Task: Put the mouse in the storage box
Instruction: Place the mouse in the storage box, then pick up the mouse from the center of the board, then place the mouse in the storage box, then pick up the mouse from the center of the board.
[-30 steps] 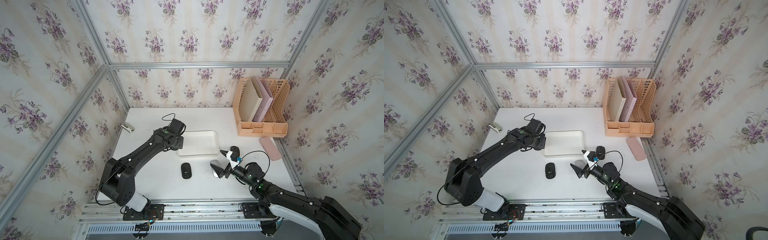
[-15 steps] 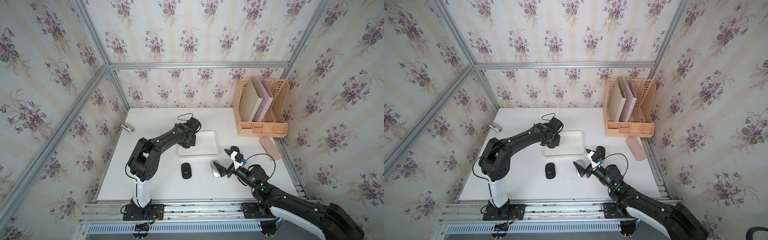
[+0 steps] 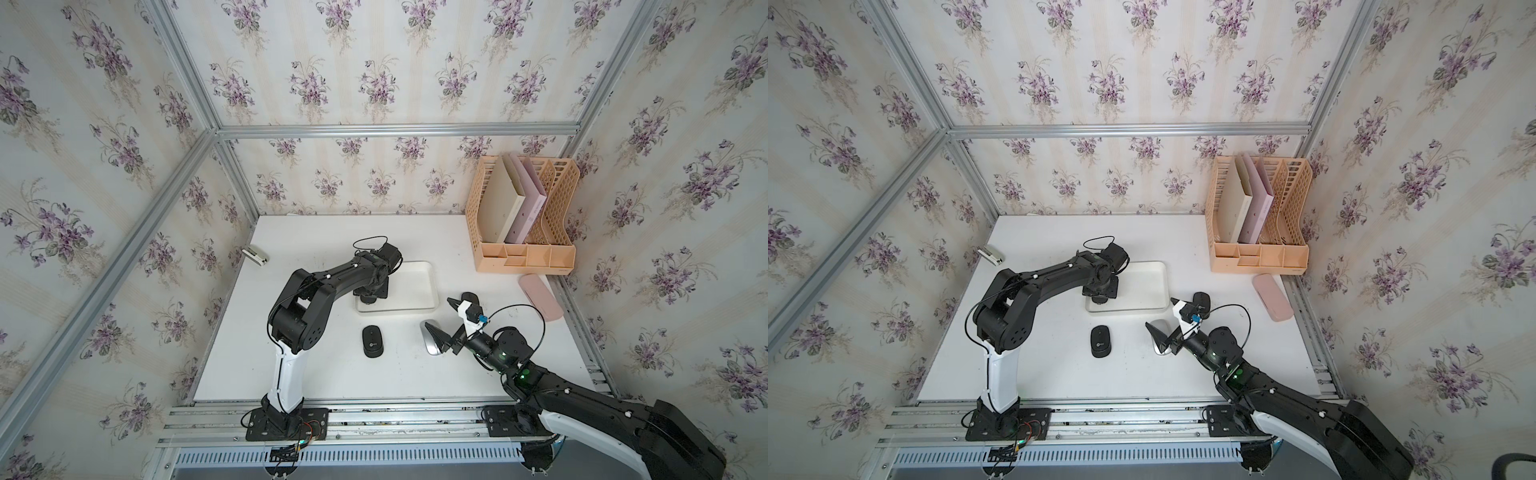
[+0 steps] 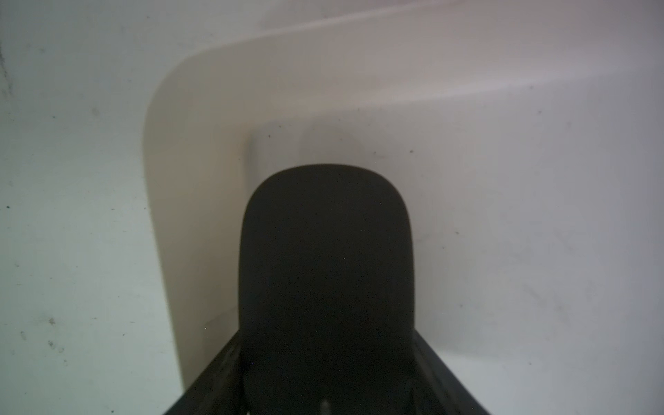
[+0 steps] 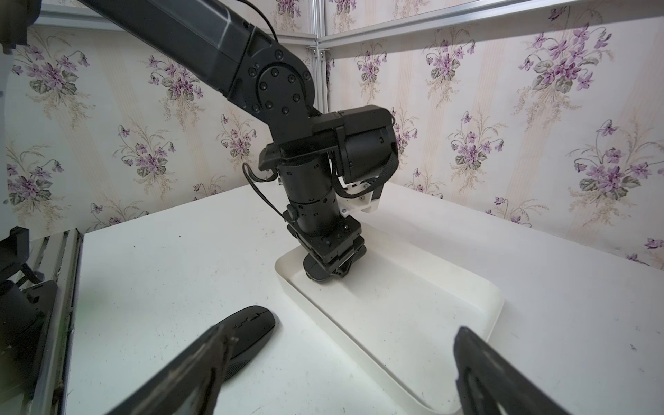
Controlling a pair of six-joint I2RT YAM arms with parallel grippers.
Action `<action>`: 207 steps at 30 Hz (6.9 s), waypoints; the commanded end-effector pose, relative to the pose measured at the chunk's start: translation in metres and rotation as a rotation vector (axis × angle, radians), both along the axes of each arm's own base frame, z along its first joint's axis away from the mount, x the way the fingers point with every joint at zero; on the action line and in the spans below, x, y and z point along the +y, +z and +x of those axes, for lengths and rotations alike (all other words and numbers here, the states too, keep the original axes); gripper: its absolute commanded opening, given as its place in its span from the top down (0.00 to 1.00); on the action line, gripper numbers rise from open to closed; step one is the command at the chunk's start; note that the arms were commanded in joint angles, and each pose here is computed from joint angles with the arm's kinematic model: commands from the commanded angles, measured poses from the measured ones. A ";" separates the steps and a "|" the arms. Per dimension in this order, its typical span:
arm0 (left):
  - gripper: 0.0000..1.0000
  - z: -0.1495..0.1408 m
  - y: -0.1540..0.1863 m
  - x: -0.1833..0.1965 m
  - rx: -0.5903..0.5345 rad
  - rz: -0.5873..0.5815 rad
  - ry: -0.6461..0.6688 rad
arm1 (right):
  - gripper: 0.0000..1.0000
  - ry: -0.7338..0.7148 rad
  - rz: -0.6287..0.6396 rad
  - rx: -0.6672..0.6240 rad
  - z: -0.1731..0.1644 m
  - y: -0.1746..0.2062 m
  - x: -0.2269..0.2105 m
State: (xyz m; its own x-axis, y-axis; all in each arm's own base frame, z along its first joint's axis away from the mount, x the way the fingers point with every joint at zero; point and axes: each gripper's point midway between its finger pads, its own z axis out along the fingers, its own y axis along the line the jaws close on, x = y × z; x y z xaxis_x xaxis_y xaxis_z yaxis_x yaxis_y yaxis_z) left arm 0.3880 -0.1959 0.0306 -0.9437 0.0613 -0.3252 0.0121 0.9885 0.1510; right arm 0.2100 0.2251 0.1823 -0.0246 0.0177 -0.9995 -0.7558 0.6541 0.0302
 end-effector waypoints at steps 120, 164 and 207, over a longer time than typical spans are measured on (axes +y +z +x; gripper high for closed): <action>0.40 -0.037 0.070 -0.087 -0.118 -0.157 -0.246 | 0.00 -0.186 -0.004 -0.023 0.017 0.006 -0.028; 0.12 -0.097 0.217 -0.044 -0.678 -0.294 -0.500 | 0.00 -0.323 -0.065 0.237 0.041 -0.034 -0.033; 0.01 -0.199 0.156 0.033 -0.607 -0.319 -0.673 | 0.13 -0.296 -0.424 0.781 0.021 -0.152 0.009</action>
